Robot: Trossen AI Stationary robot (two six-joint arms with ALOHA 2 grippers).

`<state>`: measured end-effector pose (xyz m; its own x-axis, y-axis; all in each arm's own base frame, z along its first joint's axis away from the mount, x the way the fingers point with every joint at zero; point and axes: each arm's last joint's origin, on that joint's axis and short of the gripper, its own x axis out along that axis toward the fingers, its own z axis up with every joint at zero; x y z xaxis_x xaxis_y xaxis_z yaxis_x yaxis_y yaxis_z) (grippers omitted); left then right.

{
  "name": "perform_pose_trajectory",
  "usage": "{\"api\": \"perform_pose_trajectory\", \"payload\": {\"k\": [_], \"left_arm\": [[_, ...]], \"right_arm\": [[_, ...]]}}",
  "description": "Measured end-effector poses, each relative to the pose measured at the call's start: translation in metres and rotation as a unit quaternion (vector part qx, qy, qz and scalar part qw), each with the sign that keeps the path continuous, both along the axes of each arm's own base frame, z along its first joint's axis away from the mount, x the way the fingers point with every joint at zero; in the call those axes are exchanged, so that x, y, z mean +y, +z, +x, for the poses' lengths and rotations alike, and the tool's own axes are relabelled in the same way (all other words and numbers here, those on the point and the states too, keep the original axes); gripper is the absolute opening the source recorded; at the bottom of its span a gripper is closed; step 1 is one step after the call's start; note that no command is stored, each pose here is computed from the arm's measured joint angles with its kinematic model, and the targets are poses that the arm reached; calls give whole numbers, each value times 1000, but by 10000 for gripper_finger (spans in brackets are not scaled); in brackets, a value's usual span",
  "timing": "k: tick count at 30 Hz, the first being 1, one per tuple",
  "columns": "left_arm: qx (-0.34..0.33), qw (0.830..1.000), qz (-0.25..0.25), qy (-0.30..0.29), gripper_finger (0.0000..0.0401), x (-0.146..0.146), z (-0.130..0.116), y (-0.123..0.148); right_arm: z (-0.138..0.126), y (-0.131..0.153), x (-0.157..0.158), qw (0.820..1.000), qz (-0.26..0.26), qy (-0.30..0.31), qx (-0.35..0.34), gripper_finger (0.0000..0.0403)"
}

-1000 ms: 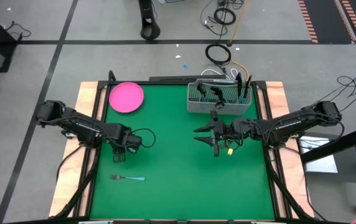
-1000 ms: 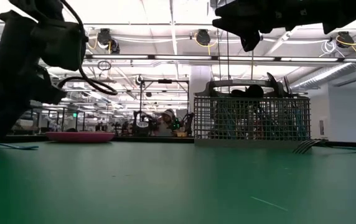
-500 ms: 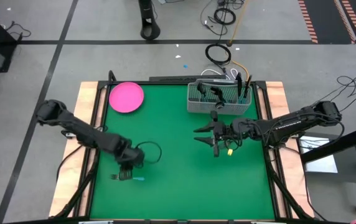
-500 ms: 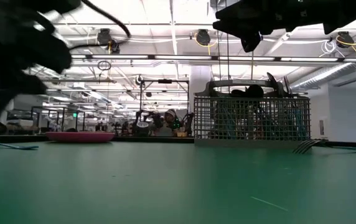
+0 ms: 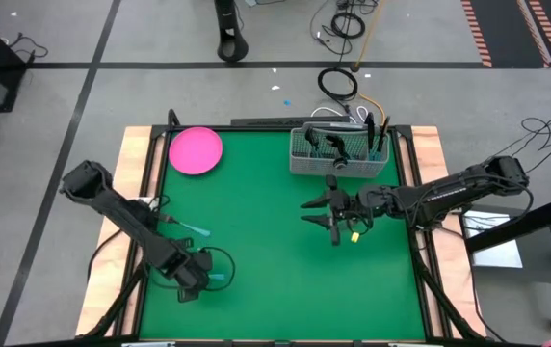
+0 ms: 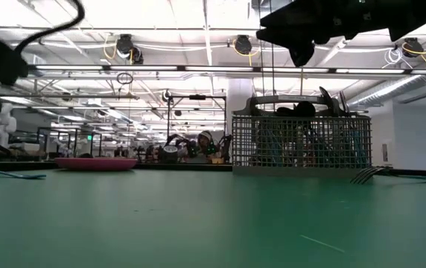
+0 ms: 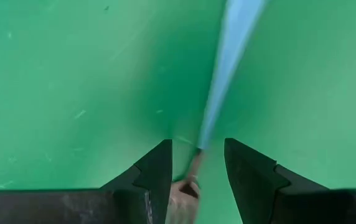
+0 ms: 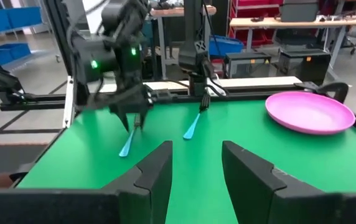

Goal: Sort silverware
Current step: Put the bottom black fork into the cutlery rack with the other black forks

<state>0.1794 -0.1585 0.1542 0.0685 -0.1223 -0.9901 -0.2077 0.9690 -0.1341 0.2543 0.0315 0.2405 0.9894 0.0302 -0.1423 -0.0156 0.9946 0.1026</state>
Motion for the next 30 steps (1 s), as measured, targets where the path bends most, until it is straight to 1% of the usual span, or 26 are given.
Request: {"api": "perform_pose_trajectory", "payload": {"k": [2,7,10,13,18,19,24,27,30], "left_arm": [[12,1000,16,-1,147,-2,1,-9],[27,999,31,-19,147,-6,2,-19],[30,999,35,-22,133,-6,1,-20],[28,998,40,-29,99,-8,-1,-20],[25,998,40,-51,17,-10,-2,-20],[25,997,39,-59,10,-11,-2,-19],[30,996,43,-79,6,-14,5,-9],[39,994,50,-89,4,-13,10,3],[24,993,54,-98,4,-13,17,14]], "right_arm": [[0,1,1,1000,-1,3,-5,130],[0,2,3,1000,-2,7,-8,130],[0,2,3,1000,-2,6,-8,130],[0,1,3,1000,-2,6,-8,130],[0,1,3,1000,-2,6,-8,130],[0,1,3,1000,-2,6,-8,130],[0,1,3,1000,-2,6,-8,130],[0,1,3,1000,-2,6,-8,130],[0,2,3,1000,-2,6,-9,130]]}}
